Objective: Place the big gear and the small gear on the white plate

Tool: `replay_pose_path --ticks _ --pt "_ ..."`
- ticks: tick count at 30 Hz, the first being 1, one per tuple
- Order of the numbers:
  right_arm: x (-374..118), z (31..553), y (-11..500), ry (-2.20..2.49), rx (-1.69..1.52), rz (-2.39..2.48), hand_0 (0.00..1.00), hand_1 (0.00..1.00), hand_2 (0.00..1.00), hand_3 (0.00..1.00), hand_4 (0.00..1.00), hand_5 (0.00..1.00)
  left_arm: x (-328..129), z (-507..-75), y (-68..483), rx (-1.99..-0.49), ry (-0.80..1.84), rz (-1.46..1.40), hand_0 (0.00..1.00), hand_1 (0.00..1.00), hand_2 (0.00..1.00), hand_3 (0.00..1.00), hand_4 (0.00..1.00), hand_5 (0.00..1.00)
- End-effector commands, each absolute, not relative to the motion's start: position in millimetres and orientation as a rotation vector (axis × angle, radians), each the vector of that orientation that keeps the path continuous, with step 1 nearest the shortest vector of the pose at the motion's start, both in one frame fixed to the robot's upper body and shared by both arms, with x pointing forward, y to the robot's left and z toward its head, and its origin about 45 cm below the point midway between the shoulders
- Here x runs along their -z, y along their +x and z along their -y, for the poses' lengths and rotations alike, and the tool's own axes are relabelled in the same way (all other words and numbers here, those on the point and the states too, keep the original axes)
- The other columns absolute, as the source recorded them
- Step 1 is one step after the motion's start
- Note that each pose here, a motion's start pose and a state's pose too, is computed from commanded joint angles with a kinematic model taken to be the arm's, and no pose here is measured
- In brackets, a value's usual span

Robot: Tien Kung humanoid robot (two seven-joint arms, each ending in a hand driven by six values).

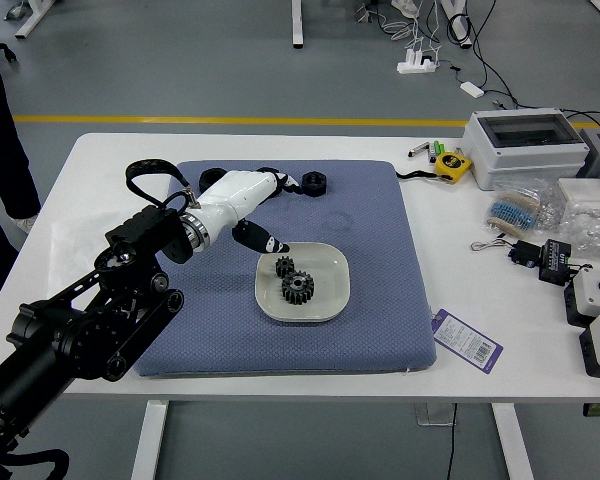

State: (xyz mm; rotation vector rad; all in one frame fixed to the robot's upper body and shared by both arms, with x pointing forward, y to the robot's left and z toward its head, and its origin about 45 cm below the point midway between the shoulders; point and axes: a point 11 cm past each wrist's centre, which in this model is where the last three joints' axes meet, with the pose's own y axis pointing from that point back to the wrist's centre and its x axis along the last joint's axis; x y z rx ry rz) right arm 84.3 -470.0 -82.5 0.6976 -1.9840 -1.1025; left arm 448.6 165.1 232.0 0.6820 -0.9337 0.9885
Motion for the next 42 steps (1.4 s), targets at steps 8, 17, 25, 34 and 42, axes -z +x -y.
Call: replay_pose_path --ticks 8,17,25,34,42 --pt "83 470 83 0.698 1.103 1.98 0.653 0.658 0.728 0.574 0.836 0.676 -221 -215 438 -1.296 0.448 0.568 0.659 0.682 0.742 0.775 0.972 0.283" --pt "83 470 81 0.696 1.106 1.979 0.653 0.658 0.727 0.574 0.835 0.677 -190 -240 415 -1.432 0.231 0.107 0.63 0.638 0.692 0.676 0.911 0.262" --pt "85 469 76 0.691 1.109 1.969 0.652 0.658 0.727 0.575 0.836 0.675 -176 -244 397 -1.43 0.038 -0.248 0.63 0.636 0.692 0.673 0.911 0.292" --pt "86 468 71 0.685 1.113 1.961 0.653 0.657 0.726 0.574 0.836 0.675 -188 -260 389 -1.474 -0.095 -0.257 0.621 0.633 0.681 0.666 0.91 0.304" --pt "86 467 70 0.683 1.114 1.961 0.653 0.657 0.727 0.574 0.835 0.675 -187 -276 382 -1.54 -0.164 -0.245 0.622 0.63 0.685 0.66 0.898 0.319"
